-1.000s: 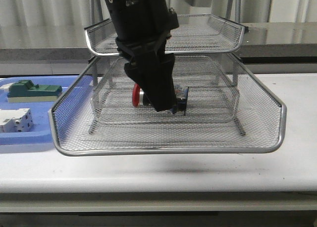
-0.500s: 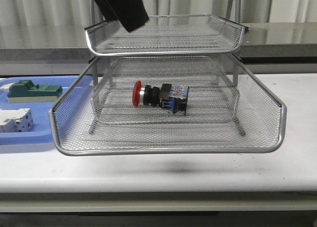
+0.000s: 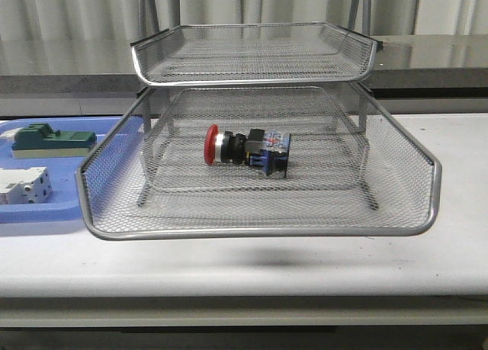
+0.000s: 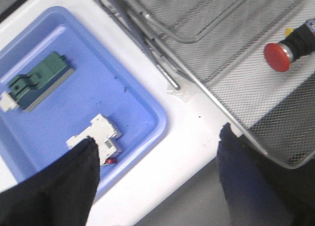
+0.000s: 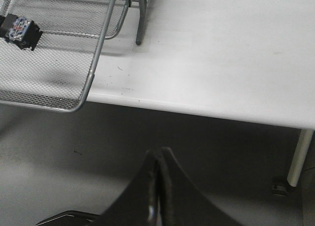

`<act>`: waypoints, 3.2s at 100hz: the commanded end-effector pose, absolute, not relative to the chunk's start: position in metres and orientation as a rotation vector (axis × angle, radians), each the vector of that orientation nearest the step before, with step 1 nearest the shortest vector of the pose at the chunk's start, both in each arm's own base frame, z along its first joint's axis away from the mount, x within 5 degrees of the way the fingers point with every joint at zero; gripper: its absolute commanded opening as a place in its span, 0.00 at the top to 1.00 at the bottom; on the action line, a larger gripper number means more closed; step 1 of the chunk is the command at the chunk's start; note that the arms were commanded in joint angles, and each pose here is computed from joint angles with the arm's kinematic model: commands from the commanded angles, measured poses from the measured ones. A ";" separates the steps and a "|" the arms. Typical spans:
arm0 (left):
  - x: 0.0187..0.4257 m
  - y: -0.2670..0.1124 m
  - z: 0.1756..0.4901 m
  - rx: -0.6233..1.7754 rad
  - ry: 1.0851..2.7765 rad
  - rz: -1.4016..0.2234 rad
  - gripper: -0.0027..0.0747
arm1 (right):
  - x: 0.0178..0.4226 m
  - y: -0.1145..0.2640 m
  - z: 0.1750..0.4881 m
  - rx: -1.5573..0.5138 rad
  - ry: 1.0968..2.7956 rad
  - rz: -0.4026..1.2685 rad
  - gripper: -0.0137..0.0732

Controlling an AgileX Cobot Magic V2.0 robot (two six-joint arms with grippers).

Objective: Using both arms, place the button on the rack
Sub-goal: 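Open the left gripper and raise it away from the button, then bring the right gripper to the front edge of the extended mesh tray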

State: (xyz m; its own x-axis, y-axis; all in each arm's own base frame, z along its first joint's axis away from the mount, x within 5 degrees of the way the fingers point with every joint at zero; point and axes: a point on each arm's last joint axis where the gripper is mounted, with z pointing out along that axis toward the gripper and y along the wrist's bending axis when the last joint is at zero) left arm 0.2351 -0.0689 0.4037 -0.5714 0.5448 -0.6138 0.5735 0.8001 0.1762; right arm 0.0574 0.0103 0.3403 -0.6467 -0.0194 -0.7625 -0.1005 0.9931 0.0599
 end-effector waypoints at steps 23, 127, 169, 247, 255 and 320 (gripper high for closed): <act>0.156 -0.041 0.396 0.487 1.876 -0.091 0.34 | 0.061 0.010 0.351 -0.071 2.201 0.120 0.92; 0.051 -0.009 0.287 0.076 1.343 -0.203 0.35 | 0.061 0.010 0.351 -0.071 2.201 0.120 0.92; 0.051 -0.009 0.287 0.077 1.343 -0.202 0.99 | 0.061 0.010 0.351 -0.071 2.201 0.120 0.92; 0.051 -0.009 0.287 0.078 1.345 -0.202 0.99 | 0.063 0.010 0.354 -0.065 2.154 0.125 0.92; 0.051 -0.009 0.287 0.078 1.345 -0.202 0.99 | 0.064 0.012 0.355 -0.061 2.145 0.152 0.92; 0.051 -0.009 0.287 0.078 1.345 -0.202 0.99 | 0.154 0.057 0.325 -0.680 2.229 0.518 0.91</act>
